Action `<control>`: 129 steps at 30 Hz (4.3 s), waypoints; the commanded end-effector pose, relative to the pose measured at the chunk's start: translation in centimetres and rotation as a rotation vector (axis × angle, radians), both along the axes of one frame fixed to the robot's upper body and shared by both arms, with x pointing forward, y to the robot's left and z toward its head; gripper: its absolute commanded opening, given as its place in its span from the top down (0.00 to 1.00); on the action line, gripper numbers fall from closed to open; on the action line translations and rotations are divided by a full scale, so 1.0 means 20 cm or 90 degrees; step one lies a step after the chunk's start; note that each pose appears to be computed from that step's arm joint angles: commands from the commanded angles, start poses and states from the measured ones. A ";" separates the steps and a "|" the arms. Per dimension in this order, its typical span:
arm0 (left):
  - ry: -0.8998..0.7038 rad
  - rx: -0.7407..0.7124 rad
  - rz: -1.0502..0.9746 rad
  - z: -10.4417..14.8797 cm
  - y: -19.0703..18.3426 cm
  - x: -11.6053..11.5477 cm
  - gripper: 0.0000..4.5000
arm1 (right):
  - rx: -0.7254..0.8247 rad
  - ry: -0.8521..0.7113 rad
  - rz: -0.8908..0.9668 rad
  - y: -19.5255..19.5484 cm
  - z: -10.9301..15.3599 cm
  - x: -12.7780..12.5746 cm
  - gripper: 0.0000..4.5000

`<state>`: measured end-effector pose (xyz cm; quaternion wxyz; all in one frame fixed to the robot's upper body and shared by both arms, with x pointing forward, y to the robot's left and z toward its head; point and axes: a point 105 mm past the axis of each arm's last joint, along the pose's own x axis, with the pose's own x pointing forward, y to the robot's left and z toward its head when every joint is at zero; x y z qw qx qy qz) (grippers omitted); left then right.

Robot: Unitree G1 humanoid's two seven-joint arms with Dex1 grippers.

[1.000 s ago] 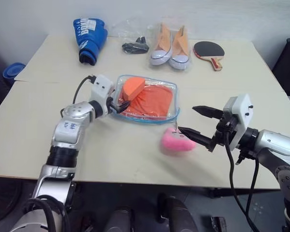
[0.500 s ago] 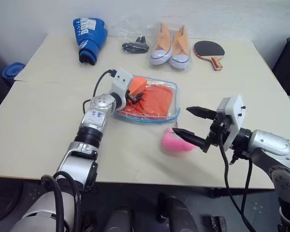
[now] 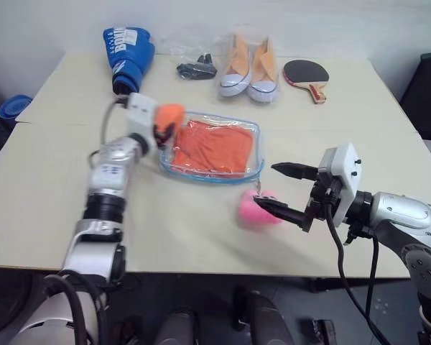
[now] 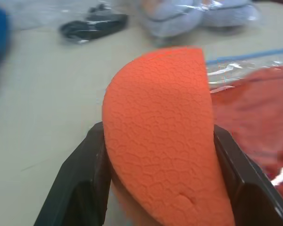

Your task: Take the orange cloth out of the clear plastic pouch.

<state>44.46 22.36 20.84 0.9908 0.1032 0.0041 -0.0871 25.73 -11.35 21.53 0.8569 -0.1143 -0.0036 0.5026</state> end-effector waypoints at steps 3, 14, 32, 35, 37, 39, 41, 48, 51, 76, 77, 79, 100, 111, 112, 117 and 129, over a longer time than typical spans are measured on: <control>0.005 0.001 0.188 0.00 0.51 -0.16 0.51 | 0.003 -0.012 0.055 0.05 0.02 -0.03 0.00; 0.077 -0.004 0.296 -0.23 0.76 -0.38 0.22 | -0.013 0.003 0.121 0.09 -0.01 -0.02 0.00; 0.010 0.034 -0.356 0.34 0.18 -0.74 0.00 | -0.013 0.001 0.083 0.04 -0.02 -0.01 0.00; 0.077 0.186 -0.450 0.20 0.01 -0.69 0.00 | -0.010 -0.001 0.076 0.04 -0.02 -0.01 0.00; 0.105 0.307 -0.501 0.12 -0.07 -0.63 0.00 | -0.007 -0.004 0.069 0.04 -0.02 -0.01 0.00; 0.107 0.459 -0.544 0.03 -0.15 -0.52 0.00 | -0.006 -0.007 0.060 0.03 -0.02 0.00 0.00; 0.091 0.550 -0.572 -0.02 -0.22 -0.42 0.00 | -0.004 -0.009 0.053 0.03 -0.01 0.00 0.00; 0.002 0.692 -0.618 -0.09 -0.39 -0.25 0.00 | 0.002 -0.015 0.024 0.03 -0.02 -0.02 0.00; -0.024 0.687 -0.612 -0.09 -0.43 -0.21 0.00 | 0.003 -0.016 0.010 0.02 -0.02 -0.04 0.00; -0.016 0.657 -0.645 -0.20 -0.42 -0.50 0.99 | -0.033 0.014 0.016 -0.01 -0.08 -0.08 0.00; -0.004 0.659 -0.639 -0.22 -0.41 -0.52 0.99 | -0.034 0.017 0.019 0.00 -0.09 -0.09 0.00; 0.011 0.661 -0.629 -0.24 -0.41 -0.56 0.99 | -0.040 0.022 0.027 0.01 -0.10 -0.10 0.00; 0.083 0.332 -0.665 -0.11 -0.32 -0.77 0.51 | -0.246 0.018 -0.052 -0.17 -0.39 -0.02 0.00; 0.129 0.203 -0.722 0.13 -0.26 -0.84 0.50 | -0.210 0.052 -0.011 -0.14 -0.44 -0.04 0.58; 0.131 0.208 -0.726 0.12 -0.27 -0.84 0.50 | -0.198 0.052 -0.009 -0.13 -0.43 -0.04 0.66; 0.143 0.223 -0.754 0.08 -0.32 -0.85 0.50 | -0.106 0.064 0.045 -0.03 -0.32 -0.08 0.99; 0.154 0.280 -0.837 -0.04 -0.50 -0.80 0.50 | -0.217 0.037 0.151 0.15 -0.47 -0.02 1.00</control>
